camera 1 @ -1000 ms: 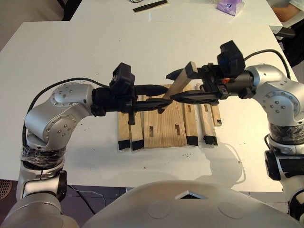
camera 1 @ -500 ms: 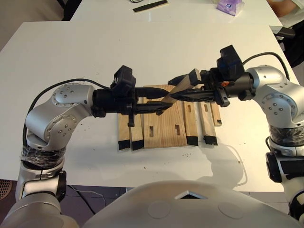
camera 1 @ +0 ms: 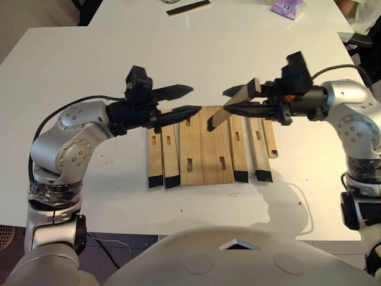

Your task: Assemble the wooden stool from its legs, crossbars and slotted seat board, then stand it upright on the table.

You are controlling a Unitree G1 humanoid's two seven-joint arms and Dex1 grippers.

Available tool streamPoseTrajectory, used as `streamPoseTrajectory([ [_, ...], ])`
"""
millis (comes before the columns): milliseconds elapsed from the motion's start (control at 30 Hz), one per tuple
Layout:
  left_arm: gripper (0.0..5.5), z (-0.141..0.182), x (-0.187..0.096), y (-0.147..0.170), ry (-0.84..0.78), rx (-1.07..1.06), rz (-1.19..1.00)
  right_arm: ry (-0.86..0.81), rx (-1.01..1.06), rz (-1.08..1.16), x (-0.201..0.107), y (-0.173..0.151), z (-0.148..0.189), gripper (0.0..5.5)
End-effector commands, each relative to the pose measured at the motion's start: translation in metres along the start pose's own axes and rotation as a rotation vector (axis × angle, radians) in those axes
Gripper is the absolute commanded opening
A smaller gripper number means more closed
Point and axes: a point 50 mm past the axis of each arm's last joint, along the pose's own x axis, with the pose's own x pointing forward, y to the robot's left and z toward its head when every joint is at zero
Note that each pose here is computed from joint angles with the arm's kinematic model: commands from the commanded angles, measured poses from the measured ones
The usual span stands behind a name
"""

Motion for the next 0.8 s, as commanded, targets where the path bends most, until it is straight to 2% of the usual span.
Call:
streamPoseTrajectory([
  [33, 2.76, -0.023, -0.007, -0.004, 0.024, 0.003, 0.117, 0.217, -0.059, -0.075, -0.037, 0.001, -0.008, 1.30],
  [167, 2.76, -0.042, -0.006, -0.016, 0.049, 0.014, 0.157, 0.408, -0.082, -0.152, -0.075, -0.002, -0.028, 1.30],
  [267, 2.76, -0.049, -0.006, -0.022, 0.041, 0.017, 0.190, 0.486, -0.124, -0.192, -0.089, -0.012, -0.042, 1.30],
  [467, 2.76, -0.050, 0.001, -0.024, 0.025, 0.032, 0.199, 0.422, -0.187, -0.243, -0.083, -0.031, -0.050, 1.30],
  [800, 2.76, -0.053, 0.003, -0.030, 0.040, 0.039, 0.175, 0.436, -0.158, -0.137, -0.075, -0.014, -0.071, 1.30],
])
